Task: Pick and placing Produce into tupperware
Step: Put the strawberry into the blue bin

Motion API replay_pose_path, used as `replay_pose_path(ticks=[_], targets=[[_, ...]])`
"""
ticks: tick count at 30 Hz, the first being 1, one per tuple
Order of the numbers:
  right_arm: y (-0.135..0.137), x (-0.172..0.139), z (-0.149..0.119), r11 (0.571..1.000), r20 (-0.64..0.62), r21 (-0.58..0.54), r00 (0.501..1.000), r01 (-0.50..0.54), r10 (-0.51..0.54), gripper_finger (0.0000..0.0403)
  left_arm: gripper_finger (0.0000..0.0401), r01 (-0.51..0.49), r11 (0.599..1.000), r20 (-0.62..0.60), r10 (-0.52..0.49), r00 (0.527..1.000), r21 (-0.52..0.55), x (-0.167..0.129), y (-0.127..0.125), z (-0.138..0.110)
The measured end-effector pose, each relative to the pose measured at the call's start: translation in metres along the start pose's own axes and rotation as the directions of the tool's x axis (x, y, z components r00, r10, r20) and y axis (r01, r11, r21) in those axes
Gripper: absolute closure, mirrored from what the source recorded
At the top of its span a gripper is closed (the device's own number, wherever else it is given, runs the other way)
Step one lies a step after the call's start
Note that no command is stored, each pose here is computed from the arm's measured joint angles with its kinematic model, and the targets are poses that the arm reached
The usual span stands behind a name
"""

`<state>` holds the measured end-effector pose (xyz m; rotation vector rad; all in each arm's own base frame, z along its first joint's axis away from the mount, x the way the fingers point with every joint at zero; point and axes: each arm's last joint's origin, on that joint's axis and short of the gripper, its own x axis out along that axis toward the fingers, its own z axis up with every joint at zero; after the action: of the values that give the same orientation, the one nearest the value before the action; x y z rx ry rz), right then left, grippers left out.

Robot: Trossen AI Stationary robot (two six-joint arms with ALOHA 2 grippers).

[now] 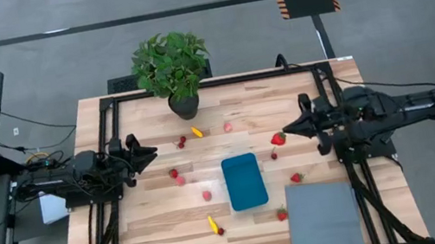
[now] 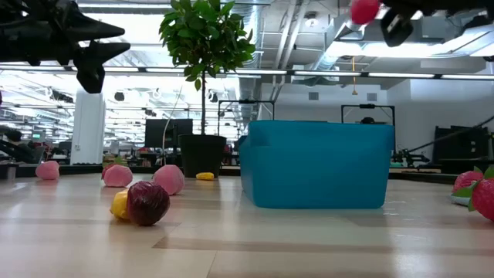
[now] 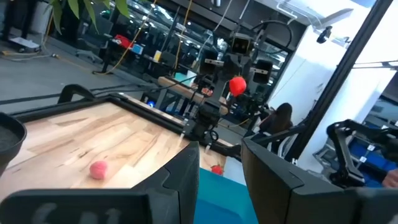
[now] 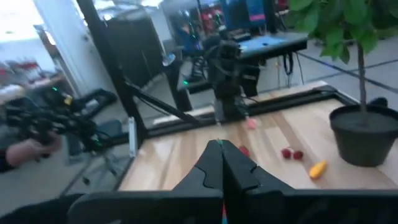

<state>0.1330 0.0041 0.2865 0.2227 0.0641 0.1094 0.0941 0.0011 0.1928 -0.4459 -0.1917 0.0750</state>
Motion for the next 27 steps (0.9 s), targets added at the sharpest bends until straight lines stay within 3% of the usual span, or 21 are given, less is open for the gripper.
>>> replay_pose_path(ticks=[13, 22, 27], targets=[[0.001, -0.018, -0.055, 0.986, 0.27, 0.015, 0.951, -0.164, 0.154, 0.0393, 0.0292, 0.001, 0.999, 0.0, -0.001, 1.0, 0.033, 0.0, 0.0, 0.0], [-0.007, -0.02, -0.094, 0.976, 0.269, 0.084, 0.948, -0.2, 0.172, 0.0393, 0.0292, -0.008, 0.999, -0.021, 0.009, 1.0, 0.034, 0.0, 0.001, -0.002], [-0.001, -0.022, -0.094, 0.963, 0.296, 0.067, 0.927, -0.261, 0.23, 0.0393, 0.0292, -0.03, 0.999, -0.031, 0.031, 0.999, 0.033, 0.0, 0.002, -0.003]])
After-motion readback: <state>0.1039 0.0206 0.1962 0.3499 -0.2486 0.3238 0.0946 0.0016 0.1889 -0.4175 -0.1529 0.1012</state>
